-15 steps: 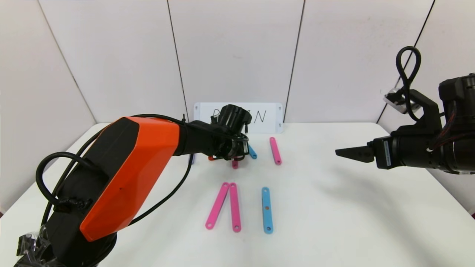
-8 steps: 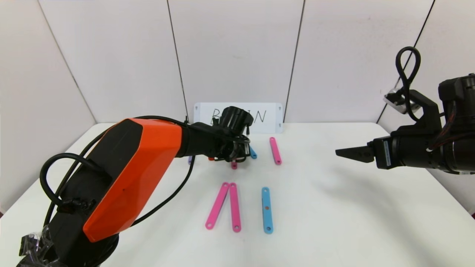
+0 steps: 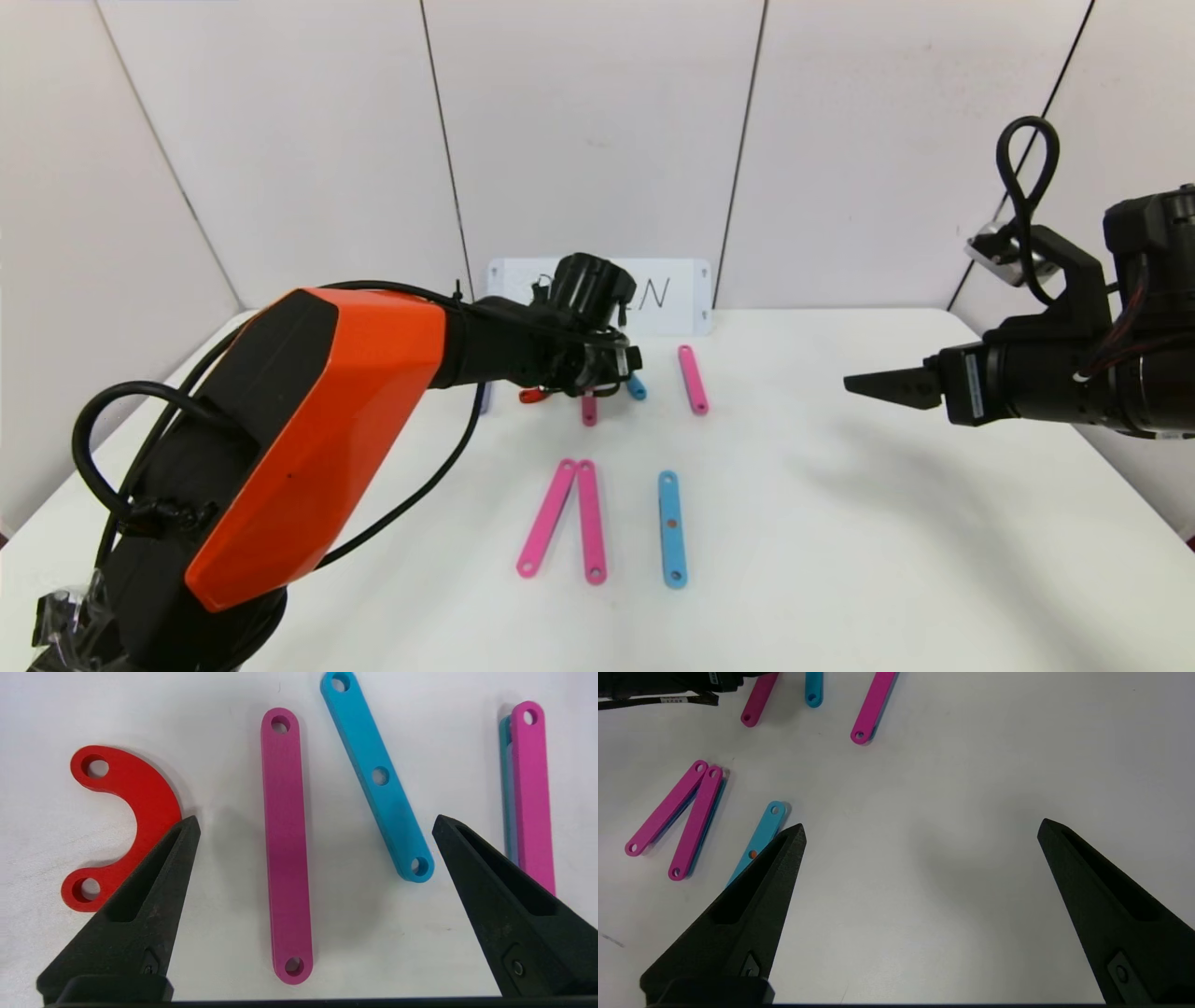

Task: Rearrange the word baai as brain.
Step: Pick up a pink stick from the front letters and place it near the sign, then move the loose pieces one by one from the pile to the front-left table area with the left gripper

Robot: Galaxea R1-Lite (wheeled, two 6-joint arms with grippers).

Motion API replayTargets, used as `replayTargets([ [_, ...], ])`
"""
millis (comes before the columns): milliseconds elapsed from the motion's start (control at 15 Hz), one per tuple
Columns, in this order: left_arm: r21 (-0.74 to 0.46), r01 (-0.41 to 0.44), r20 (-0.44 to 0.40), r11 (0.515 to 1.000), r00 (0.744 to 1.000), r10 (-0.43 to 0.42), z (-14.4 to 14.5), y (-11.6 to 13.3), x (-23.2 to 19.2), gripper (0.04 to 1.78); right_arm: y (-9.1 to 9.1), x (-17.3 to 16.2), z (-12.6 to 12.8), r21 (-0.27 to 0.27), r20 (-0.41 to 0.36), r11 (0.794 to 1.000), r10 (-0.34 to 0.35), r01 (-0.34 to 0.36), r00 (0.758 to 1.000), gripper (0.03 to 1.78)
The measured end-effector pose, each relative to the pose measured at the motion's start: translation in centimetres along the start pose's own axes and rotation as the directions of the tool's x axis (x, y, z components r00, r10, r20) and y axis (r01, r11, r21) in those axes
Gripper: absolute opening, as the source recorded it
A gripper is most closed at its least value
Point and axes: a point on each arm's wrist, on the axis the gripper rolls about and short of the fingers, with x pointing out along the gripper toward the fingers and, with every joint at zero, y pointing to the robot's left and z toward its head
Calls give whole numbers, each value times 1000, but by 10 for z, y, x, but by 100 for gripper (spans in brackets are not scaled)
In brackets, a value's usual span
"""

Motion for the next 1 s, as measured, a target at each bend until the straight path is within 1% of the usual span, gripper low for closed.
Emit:
replayTargets([
  [267, 5, 9, 23, 1000, 1000, -9, 13, -2, -19, 174, 0, 0, 0, 2, 0, 1000, 0, 0, 1000, 174],
  [467, 75, -14, 23, 997, 1000, 13, 27, 6, -36, 174, 0, 0, 0, 2, 2, 1000, 0, 0, 1000, 174],
  [667, 136, -79, -34, 988, 996, 84, 39, 29, -50, 174, 0, -1, 0, 3, 4, 1000, 3, -3, 1000, 174],
  [867, 198, -138, -116, 970, 980, 163, 47, 56, -63, 174, 0, -1, 0, 3, 4, 1000, 5, -5, 1000, 174],
  [1000, 245, -140, -165, 959, 969, 184, 52, 75, -70, 174, 0, 0, 0, 4, 1, 1000, 5, -5, 1000, 174],
])
